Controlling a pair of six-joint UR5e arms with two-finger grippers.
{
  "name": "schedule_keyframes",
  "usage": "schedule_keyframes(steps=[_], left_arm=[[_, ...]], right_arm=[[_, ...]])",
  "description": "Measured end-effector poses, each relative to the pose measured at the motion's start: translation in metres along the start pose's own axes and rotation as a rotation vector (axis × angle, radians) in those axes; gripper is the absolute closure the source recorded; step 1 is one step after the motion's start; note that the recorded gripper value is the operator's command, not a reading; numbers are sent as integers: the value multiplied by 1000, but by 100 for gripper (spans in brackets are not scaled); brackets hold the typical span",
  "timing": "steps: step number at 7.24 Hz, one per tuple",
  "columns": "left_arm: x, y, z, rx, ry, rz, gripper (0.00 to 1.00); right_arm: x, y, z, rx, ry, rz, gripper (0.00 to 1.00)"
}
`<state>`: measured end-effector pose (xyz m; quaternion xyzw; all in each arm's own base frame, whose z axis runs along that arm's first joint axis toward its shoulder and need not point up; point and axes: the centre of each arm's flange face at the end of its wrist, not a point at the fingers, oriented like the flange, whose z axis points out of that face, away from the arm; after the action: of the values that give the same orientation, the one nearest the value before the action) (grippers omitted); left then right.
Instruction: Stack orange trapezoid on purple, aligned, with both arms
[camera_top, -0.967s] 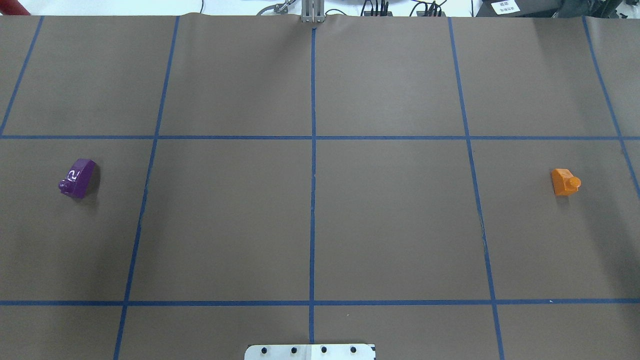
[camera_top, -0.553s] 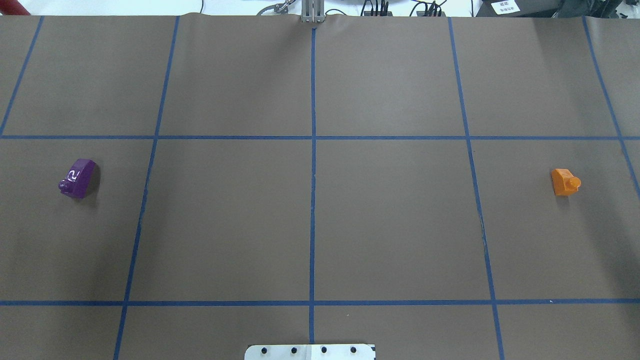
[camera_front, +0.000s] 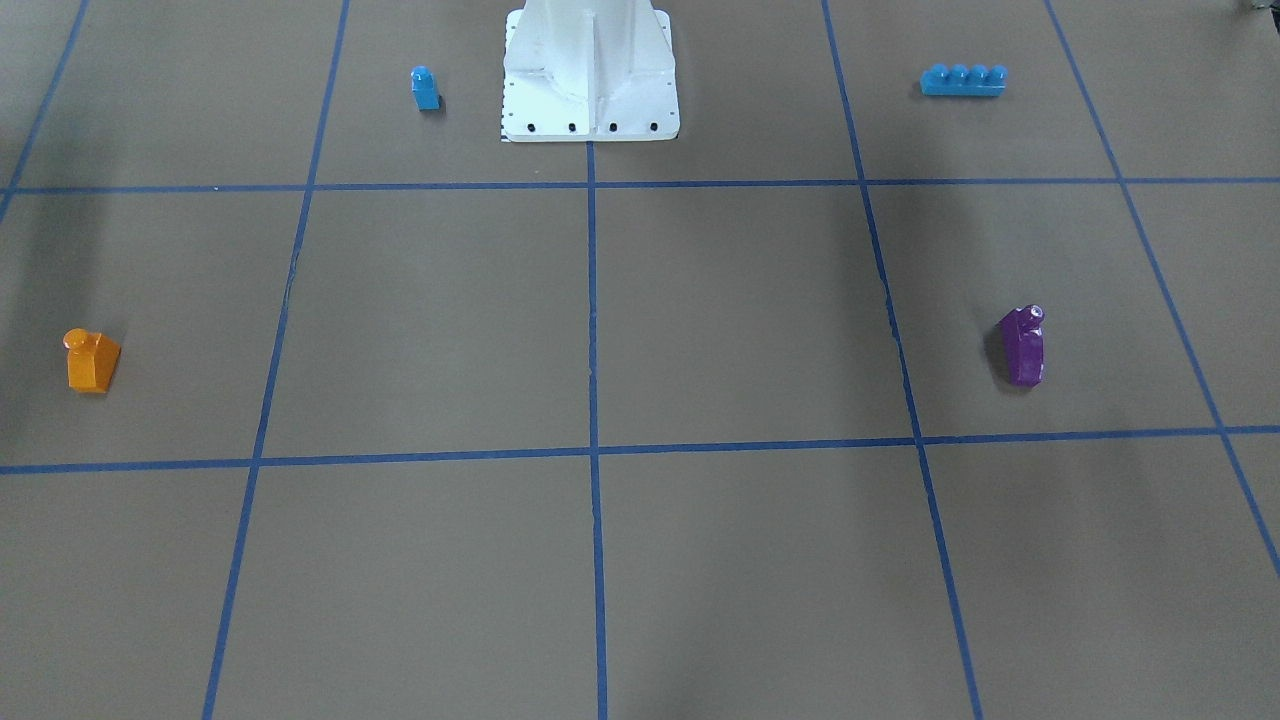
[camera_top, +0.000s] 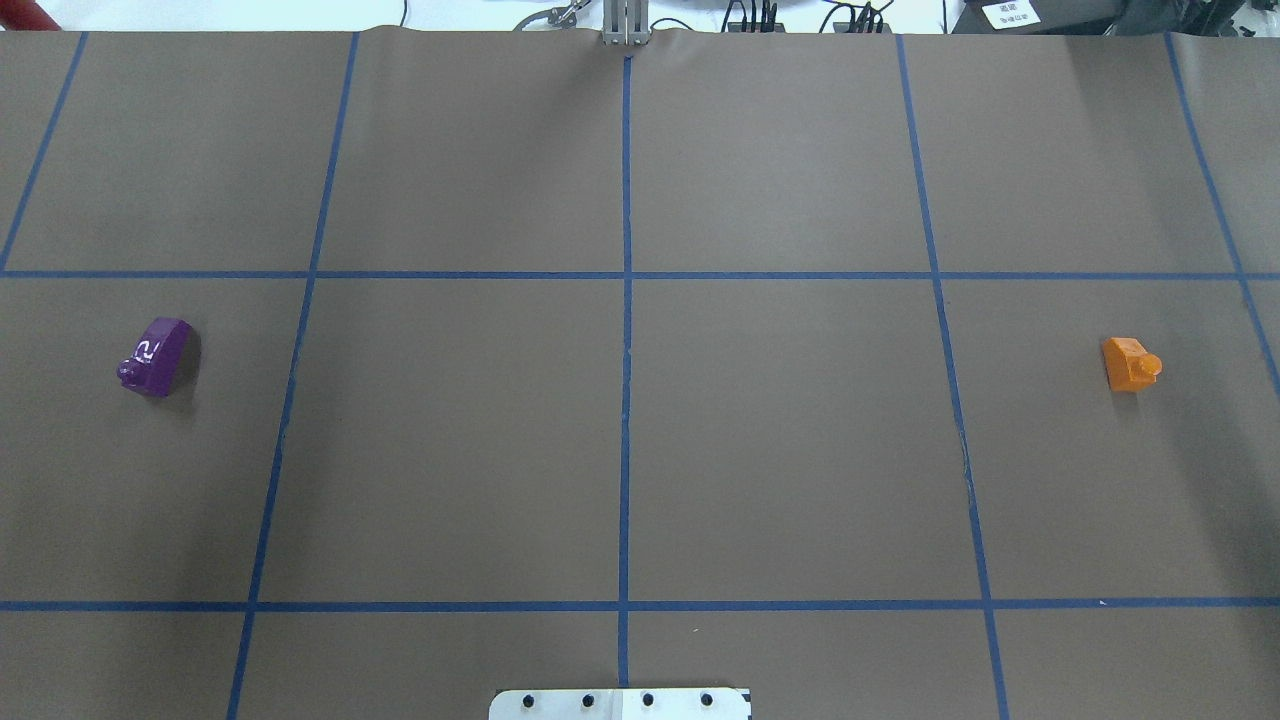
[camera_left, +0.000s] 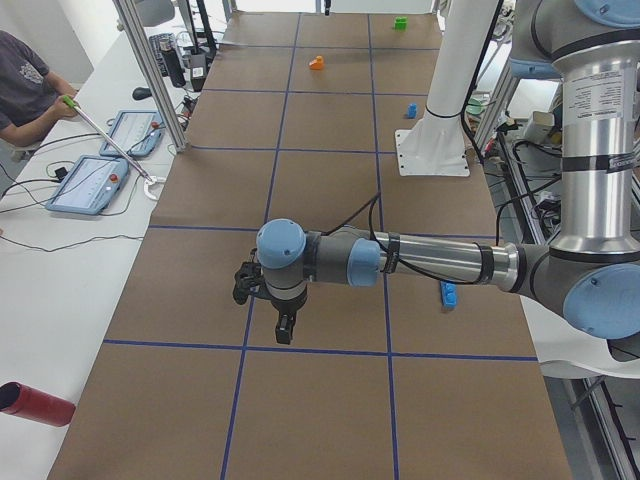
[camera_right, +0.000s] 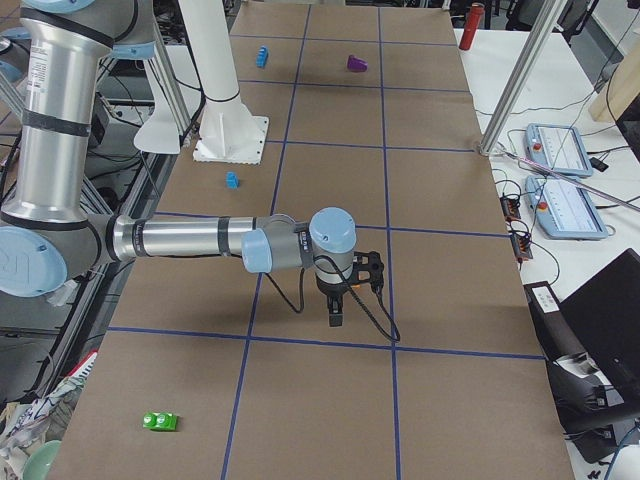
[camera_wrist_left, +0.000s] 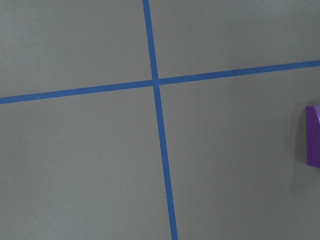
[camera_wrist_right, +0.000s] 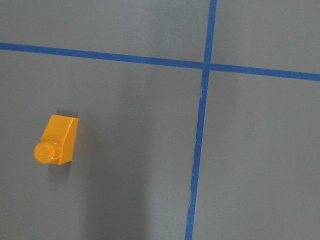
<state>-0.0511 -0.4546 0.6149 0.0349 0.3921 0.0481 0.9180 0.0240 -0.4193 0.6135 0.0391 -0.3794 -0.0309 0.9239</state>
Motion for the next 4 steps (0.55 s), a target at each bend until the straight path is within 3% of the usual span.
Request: schedule_keyframes(steps=[4], left_arm=[[1, 5, 4, -9, 35, -8, 0]], right_arm=[[5, 4, 8, -17, -17, 14, 0]])
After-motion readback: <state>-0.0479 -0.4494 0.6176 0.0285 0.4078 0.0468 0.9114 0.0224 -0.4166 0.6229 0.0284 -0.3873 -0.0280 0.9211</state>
